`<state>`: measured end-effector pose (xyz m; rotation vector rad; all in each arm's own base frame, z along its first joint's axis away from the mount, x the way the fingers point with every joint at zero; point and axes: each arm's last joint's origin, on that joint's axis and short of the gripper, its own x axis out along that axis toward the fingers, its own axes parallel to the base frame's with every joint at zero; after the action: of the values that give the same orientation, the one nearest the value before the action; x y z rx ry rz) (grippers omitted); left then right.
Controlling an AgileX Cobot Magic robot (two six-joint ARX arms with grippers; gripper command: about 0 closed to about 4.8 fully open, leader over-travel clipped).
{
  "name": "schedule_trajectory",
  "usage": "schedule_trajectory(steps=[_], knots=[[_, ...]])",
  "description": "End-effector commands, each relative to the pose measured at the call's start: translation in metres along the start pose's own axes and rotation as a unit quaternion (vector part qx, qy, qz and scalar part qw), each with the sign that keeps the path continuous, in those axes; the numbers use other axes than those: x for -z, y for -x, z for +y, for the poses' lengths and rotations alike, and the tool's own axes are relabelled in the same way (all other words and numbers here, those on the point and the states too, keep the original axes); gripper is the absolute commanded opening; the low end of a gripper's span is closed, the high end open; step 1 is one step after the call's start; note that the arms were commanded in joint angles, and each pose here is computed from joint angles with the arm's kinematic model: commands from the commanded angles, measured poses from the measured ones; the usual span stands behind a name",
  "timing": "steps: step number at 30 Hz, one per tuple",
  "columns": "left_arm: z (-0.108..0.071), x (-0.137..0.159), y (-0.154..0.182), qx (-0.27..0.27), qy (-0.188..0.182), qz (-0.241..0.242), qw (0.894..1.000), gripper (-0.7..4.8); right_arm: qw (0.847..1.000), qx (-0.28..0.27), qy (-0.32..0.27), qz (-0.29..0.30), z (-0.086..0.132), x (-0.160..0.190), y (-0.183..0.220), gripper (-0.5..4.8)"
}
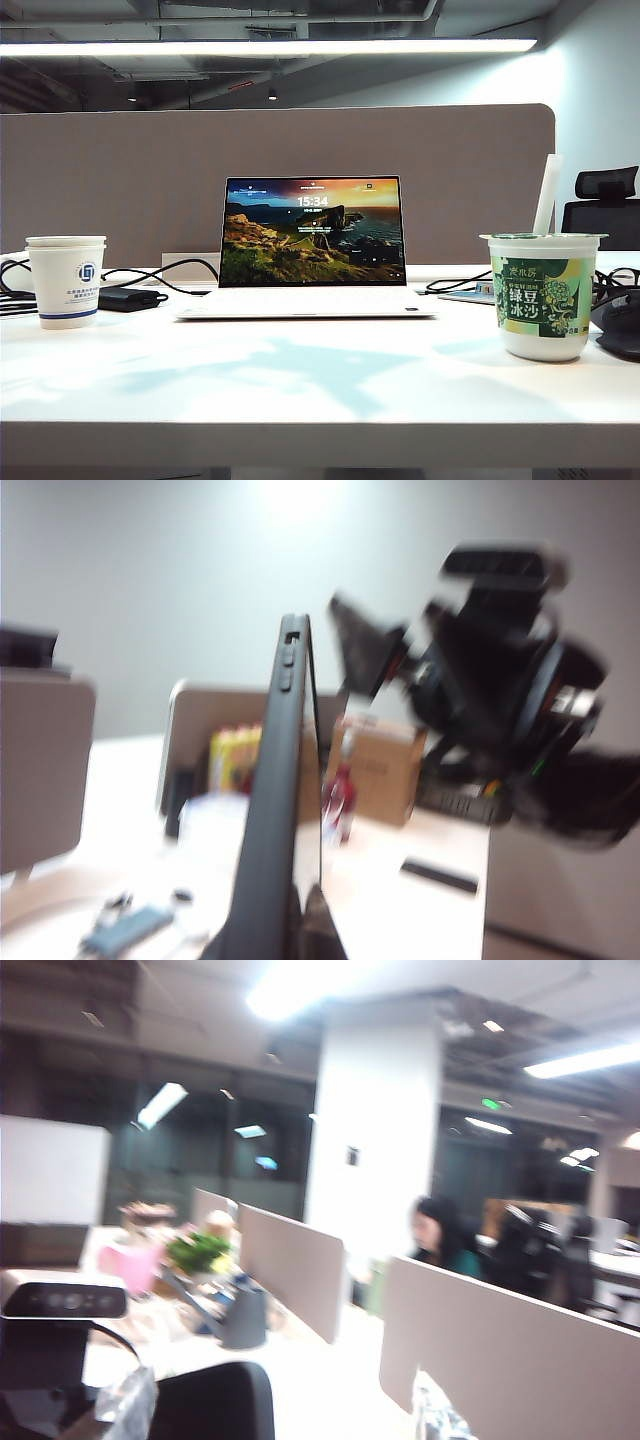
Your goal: Pick up the black phone, pick up the charger plug, insert the charger plug into the phone's charging port, and finally place the connected phone back on the desk.
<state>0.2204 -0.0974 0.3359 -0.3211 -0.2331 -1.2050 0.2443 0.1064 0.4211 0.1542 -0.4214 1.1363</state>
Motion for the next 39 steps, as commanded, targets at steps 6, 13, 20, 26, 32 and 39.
schedule_trajectory(steps=[6,13,20,26,32,39], knots=[[0.008,0.012,-0.002,-0.027,-0.038,0.087,0.995,-0.07,0.991,0.0,0.054,0.119,0.01,0.008,0.012,3.28],[0.012,0.004,-0.01,-0.036,-0.092,0.202,0.974,-0.06,0.98,-0.021,0.049,0.189,0.017,0.028,0.011,3.28],[0.011,0.006,-0.008,-0.034,-0.109,0.248,0.962,-0.06,0.972,-0.033,0.069,0.222,0.023,0.038,0.009,3.28],[-0.005,0.026,-0.014,0.014,-0.139,0.311,0.94,-0.07,0.963,-0.047,0.076,0.253,0.028,0.05,0.006,3.28],[-0.021,0.042,-0.02,0.024,-0.183,0.371,0.91,-0.06,0.949,-0.073,0.068,0.299,0.034,0.064,0.009,3.29],[-0.02,0.042,-0.019,0.009,-0.194,0.38,0.904,-0.07,0.92,-0.107,0.081,0.369,0.046,0.079,0.015,3.28]])
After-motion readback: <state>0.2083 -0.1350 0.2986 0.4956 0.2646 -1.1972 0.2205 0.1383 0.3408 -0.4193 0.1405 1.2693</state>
